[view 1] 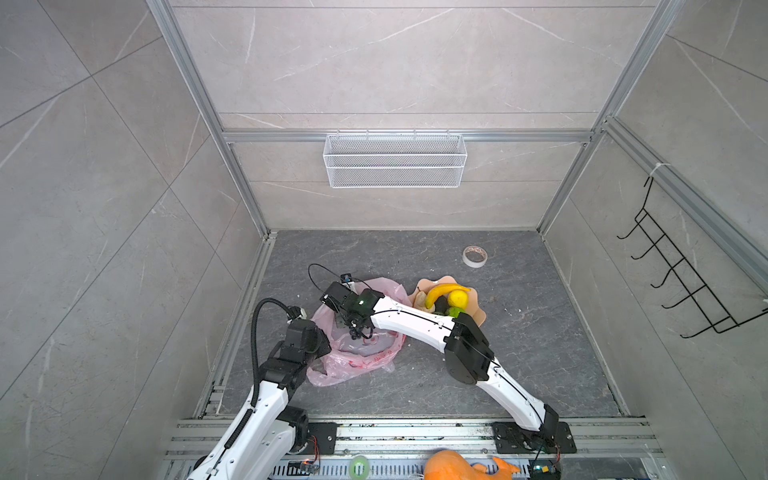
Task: Take the fake fruits out of the plastic bag
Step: 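Lift the grapes out of the bag and carry them over the pink bowl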
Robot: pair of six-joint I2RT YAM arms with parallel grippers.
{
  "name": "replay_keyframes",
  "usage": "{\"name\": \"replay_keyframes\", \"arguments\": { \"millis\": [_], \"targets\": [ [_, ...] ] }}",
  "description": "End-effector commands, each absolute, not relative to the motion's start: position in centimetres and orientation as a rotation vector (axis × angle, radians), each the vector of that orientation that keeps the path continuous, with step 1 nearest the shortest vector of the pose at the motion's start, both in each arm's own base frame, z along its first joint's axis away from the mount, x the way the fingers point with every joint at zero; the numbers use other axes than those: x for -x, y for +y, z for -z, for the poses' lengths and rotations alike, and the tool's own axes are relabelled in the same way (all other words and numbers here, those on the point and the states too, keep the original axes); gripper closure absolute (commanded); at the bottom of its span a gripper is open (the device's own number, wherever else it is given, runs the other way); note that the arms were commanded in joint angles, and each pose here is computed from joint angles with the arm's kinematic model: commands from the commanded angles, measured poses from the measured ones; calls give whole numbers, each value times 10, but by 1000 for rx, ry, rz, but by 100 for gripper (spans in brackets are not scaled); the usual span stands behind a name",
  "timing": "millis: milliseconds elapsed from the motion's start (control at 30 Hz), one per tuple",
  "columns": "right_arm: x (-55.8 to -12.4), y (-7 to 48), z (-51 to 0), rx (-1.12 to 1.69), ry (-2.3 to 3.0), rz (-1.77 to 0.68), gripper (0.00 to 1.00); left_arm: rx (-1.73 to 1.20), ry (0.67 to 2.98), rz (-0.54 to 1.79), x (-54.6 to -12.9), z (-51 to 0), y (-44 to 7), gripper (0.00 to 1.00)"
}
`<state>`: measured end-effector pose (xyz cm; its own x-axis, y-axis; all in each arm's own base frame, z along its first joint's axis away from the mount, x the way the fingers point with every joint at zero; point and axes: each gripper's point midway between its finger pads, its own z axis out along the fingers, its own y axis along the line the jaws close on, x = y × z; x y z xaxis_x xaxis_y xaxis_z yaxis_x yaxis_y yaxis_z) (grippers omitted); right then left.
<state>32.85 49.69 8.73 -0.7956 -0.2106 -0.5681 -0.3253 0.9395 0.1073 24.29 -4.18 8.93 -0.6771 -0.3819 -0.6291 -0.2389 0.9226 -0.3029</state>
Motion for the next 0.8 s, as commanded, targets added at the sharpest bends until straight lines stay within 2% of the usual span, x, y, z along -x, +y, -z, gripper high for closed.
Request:
{"name": "replay_keyframes", "arguments": {
  "millis": [0,400,767],
  "targets": [
    [-315,501,-125,408,2452,-371,74,437,2297,247,-250,-102,-40,65],
    [-255,471,-156,516,2417,-705,73,449,2299,234,-250,-101,-38,65],
    [-237,421,-182,502,2393,-683,73,463,2297,215,-248,-101,-35,65]
  ]
}}
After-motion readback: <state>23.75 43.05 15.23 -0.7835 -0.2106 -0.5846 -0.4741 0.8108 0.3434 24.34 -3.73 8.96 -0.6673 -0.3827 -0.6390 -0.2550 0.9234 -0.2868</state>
